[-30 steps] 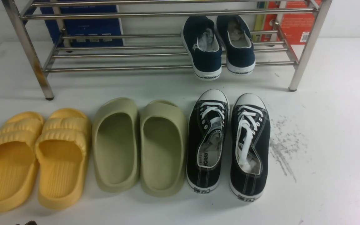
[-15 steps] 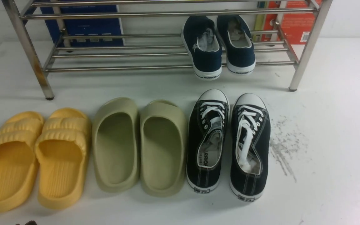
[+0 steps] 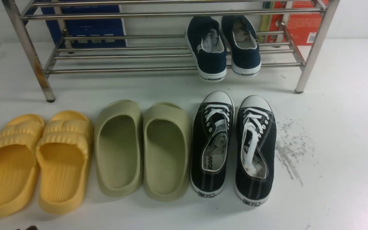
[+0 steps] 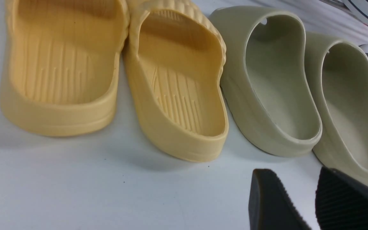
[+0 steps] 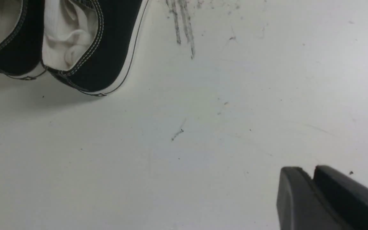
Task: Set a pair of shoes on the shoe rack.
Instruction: Use the right arm to grab the shoe closest to it
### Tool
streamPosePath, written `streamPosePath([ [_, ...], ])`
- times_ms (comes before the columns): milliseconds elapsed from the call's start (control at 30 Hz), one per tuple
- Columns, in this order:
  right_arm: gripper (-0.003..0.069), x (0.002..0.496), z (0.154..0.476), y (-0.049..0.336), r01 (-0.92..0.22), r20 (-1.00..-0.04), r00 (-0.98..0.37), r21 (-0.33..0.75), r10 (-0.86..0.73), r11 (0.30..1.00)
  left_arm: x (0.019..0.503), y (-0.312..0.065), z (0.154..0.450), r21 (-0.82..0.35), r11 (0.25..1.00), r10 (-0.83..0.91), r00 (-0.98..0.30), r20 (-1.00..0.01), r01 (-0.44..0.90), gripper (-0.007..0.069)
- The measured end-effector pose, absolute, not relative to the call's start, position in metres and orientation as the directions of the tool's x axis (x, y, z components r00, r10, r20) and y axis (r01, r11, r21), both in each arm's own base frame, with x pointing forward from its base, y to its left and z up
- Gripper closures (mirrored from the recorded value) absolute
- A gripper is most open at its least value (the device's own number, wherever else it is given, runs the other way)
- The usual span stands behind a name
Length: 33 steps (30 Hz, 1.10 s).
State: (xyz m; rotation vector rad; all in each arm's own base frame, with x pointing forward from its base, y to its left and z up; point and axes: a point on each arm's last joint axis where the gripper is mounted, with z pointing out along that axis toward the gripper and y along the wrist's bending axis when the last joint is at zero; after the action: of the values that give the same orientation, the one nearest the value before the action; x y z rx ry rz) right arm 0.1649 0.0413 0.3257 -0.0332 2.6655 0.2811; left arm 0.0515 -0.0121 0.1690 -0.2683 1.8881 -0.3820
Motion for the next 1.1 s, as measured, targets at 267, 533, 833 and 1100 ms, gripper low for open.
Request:
streamPosePath([
  [267, 0.0525, 0.215, 0.304, 0.126, -0.281, -0.331, -0.919, 0.171, -0.214, 0.944, 0.052, -0.012, 0.169, -0.389, 0.921, -0.366, -0.34, -0.867, 0.0, 0.0386],
  [533, 0.0246, 0.253, 0.262, 0.164, -0.15, -0.322, -0.942, 0.161, -0.092, 0.975, 0.052, -0.012, 0.169, -0.389, 0.921, -0.366, -0.34, -0.867, 0.0, 0.0386],
  [833, 0.012, 0.282, 0.212, 0.176, -0.089, -0.291, -0.956, 0.15, -0.042, 0.985, 0.052, -0.012, 0.169, -0.389, 0.921, -0.366, -0.34, -0.867, 0.0, 0.0386],
  [1100, 0.0397, 0.295, 0.189, 0.179, -0.061, -0.278, -0.96, 0.143, -0.019, 0.988, 0.052, -0.012, 0.169, -0.389, 0.921, -0.366, -0.34, -0.867, 0.0, 0.0386],
])
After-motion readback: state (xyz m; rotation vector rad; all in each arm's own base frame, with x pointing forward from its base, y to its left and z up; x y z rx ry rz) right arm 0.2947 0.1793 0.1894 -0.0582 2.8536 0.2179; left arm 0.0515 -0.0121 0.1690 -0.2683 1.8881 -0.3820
